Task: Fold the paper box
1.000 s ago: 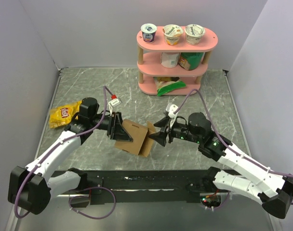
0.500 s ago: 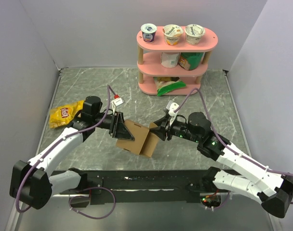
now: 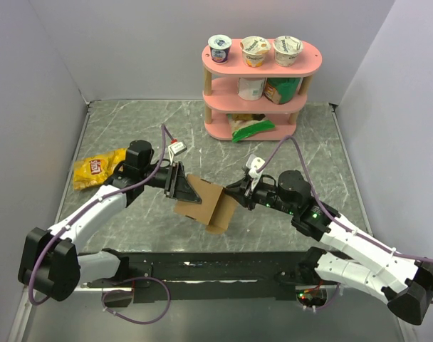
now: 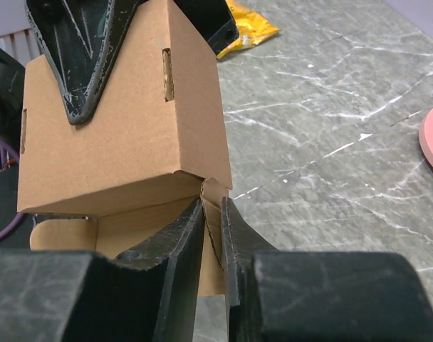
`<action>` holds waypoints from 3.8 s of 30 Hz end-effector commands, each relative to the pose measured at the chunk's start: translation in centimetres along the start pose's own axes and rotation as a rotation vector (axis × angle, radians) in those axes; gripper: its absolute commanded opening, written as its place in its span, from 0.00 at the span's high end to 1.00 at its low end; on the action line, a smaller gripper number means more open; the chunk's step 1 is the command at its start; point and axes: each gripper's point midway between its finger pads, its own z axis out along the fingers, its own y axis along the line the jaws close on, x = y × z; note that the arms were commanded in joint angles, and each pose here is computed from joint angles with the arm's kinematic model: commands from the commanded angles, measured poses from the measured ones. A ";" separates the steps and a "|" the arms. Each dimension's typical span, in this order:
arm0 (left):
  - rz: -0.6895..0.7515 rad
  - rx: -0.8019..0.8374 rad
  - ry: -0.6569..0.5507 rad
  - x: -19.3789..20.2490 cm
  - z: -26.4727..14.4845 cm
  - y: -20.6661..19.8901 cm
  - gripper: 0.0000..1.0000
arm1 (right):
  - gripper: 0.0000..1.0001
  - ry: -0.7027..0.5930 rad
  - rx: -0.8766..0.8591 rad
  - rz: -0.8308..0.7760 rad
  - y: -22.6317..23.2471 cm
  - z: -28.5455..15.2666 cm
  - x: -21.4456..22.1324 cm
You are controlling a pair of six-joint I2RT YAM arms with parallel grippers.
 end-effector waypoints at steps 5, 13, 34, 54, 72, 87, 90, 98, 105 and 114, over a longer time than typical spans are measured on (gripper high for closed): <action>0.012 -0.025 -0.035 -1.2 0.1 0.1 0.57 | 0.80 -0.047 -0.018 -0.023 0.4 -0.2 -1.5; -0.042 -0.004 -0.075 -1.4 -0.3 0.4 0.57 | 0.93 -0.058 -0.005 -0.035 0.4 -0.6 -1.5; -0.182 -0.026 -0.170 -2.0 -1.3 2.0 0.57 | 1.00 -0.072 -0.022 -0.122 2.0 -0.7 -2.0; -0.194 -0.163 -0.114 -1.4 -1.3 4.7 0.57 | 1.00 -0.013 -0.047 -0.160 2.9 -0.3 -1.7; -0.109 -0.337 0.077 1.1 1.2 7.2 0.58 | 1.00 0.001 -0.025 -0.155 2.5 0.5 -2.0; -0.179 -0.206 -0.046 -1.1 -0.5 6.2 0.58 | 0.00 0.008 -0.018 -0.175 2.5 -2.0 -1.2; -0.200 -0.175 -0.077 -1.5 -0.8 5.7 0.58 | 0.00 0.032 -0.049 -0.193 3.6 -1.8 -0.1; -0.208 -0.139 -0.117 -2.1 -1.2 4.5 0.58 | 0.22 0.083 -0.176 -0.231 8.4 -0.2 2.1; -0.210 -0.126 -0.126 -2.1 -1.3 3.6 0.58 | 0.31 0.119 -0.203 -0.255 9.5 1.8 3.2; -0.202 -0.111 -0.127 -1.9 -1.4 3.2 0.58 | 0.48 0.135 -0.142 -0.264 8.7 3.3 3.6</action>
